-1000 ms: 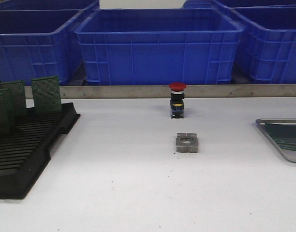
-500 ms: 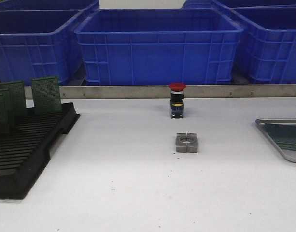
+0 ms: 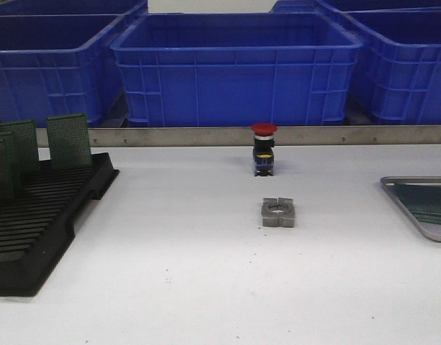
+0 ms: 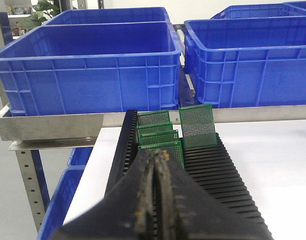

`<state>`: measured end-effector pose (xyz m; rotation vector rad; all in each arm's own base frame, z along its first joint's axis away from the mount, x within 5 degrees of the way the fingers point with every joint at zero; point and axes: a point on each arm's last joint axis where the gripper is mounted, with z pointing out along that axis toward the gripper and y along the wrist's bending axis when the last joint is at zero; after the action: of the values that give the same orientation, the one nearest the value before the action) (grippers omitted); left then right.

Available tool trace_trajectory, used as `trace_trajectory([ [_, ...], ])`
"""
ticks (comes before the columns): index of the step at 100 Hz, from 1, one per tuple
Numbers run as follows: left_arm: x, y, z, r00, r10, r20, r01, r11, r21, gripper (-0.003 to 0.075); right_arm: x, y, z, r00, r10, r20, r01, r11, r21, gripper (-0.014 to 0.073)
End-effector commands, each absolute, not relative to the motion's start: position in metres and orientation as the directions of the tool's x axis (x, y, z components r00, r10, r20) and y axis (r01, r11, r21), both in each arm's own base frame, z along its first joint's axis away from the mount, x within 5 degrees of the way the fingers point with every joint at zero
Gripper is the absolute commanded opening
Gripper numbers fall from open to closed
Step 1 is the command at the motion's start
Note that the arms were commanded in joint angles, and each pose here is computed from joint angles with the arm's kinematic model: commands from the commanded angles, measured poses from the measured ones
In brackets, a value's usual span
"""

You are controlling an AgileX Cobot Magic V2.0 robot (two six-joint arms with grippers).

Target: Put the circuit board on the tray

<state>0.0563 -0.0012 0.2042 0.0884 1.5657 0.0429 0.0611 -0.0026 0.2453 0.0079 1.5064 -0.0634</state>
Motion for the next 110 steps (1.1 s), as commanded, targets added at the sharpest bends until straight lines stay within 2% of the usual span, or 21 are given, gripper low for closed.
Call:
trace_trajectory([
  [1, 0.055, -0.002, 0.200, 0.081, 0.064, -0.995, 0.034, 0.997, 0.067, -0.0019, 0.058, -0.003, 0.249, 0.160, -0.037, -0.987, 0.053, 0.998, -0.029, -0.0067],
  [36, 0.055, -0.002, 0.200, 0.081, 0.064, -0.995, 0.034, 0.997, 0.067, -0.0019, 0.054, -0.003, 0.214, 0.203, 0.011, -0.979, 0.048, 0.999, 0.021, -0.0067],
  [110, 0.055, -0.002, 0.200, 0.081, 0.064, -0.995, 0.034, 0.997, 0.067, -0.0019, 0.054, -0.002, 0.214, 0.201, -0.009, -0.980, 0.046, 0.999, 0.000, -0.0067],
])
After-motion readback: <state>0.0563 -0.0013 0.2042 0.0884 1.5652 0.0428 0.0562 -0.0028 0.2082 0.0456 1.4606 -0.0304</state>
